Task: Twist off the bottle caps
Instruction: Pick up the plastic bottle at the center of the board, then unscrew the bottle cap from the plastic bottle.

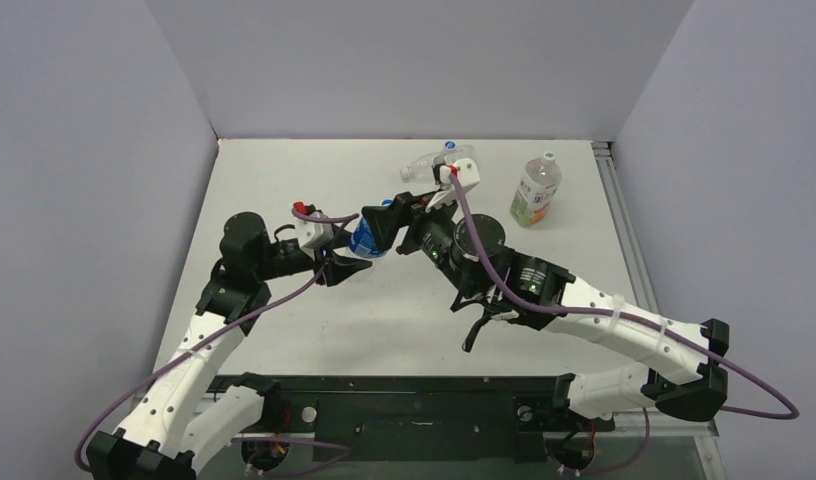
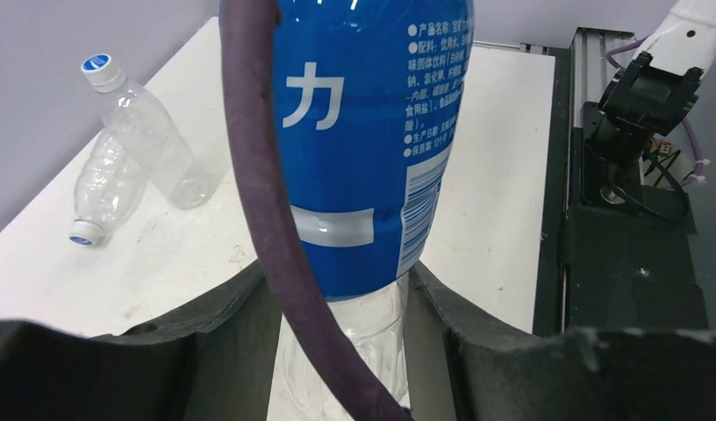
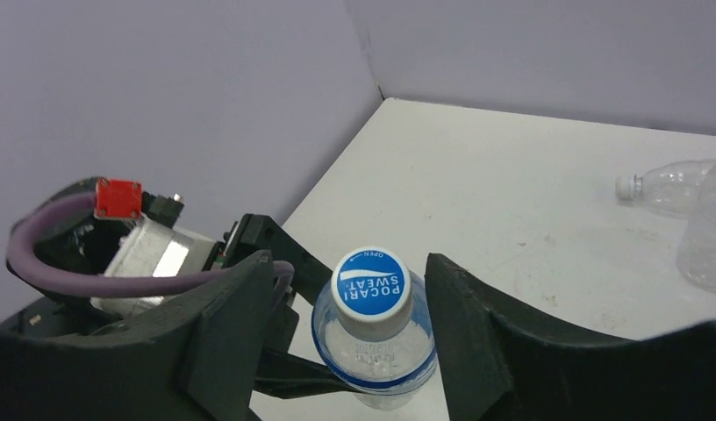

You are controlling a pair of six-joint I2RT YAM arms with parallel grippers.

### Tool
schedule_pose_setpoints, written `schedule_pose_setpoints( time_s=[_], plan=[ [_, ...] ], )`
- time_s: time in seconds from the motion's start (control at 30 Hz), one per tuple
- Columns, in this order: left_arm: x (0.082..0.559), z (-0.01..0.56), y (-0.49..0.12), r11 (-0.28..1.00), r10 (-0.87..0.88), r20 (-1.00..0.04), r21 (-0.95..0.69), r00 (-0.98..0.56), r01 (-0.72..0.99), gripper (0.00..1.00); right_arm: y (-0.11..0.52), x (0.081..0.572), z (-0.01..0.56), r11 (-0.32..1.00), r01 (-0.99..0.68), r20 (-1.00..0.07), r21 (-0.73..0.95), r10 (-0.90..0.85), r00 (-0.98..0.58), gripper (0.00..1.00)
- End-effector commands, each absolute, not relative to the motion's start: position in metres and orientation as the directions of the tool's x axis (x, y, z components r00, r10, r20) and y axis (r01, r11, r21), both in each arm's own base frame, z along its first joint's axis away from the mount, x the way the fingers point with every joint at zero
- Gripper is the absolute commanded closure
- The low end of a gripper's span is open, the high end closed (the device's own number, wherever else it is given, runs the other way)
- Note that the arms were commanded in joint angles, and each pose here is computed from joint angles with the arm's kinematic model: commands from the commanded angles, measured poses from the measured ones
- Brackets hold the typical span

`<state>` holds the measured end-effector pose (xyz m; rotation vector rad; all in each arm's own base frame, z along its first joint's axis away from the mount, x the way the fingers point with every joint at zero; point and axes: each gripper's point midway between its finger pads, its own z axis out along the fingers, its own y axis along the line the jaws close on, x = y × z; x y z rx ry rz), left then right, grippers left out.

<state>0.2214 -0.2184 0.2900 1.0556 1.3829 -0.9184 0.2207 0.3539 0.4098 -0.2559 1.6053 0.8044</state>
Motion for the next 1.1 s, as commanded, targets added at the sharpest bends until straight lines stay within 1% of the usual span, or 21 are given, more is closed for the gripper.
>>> schedule_pose_setpoints(
  time_s=[0.0,0.1,0.17,0.37,0.57,0.63,0.73,0.83,1.07],
  plan=[
    [0.251,0.312,-0.206,0.492,0.068,-0.991,0.131,0.112,0.861,0.77,0.338,0.225,0.449,0.731,-0.505,-0.888,0.459,0.398,-0.231,0.38],
    [0.259,0.311,-0.204,0.536,0.08,-0.989,0.148,0.124,0.831,0.8,0.335,0.227,0.458,0.742,-0.48,-0.883,0.468,0.407,-0.233,0.38],
    [0.262,0.311,-0.205,0.558,0.087,-0.988,0.156,0.13,0.815,0.8,0.337,0.23,0.457,0.761,-0.463,-0.891,0.454,0.388,-0.235,0.39],
    [0.265,0.312,-0.21,0.583,0.097,-0.985,0.172,0.142,0.794,0.81,0.35,0.239,0.444,0.801,-0.438,-0.912,0.407,0.331,-0.241,0.48],
    [0.266,0.313,-0.211,0.592,0.096,-0.986,0.167,0.137,0.788,0.82,0.348,0.241,0.442,0.809,-0.432,-0.916,0.399,0.328,-0.232,0.57],
    [0.267,0.312,-0.21,0.599,0.097,-0.986,0.166,0.134,0.784,0.82,0.346,0.241,0.441,0.81,-0.43,-0.916,0.4,0.331,-0.228,0.58],
    [0.27,0.315,-0.208,0.614,0.091,-0.986,0.166,0.139,0.772,0.82,0.345,0.242,0.436,0.818,-0.424,-0.919,0.39,0.321,-0.228,0.57],
    [0.272,0.318,-0.207,0.627,0.082,-0.986,0.163,0.143,0.762,0.82,0.342,0.243,0.43,0.832,-0.408,-0.925,0.375,0.305,-0.228,0.51],
    [0.272,0.315,-0.207,0.626,0.084,-0.988,0.153,0.129,0.764,0.82,0.332,0.248,0.418,0.863,-0.371,-0.936,0.342,0.281,-0.21,0.5]
  ],
)
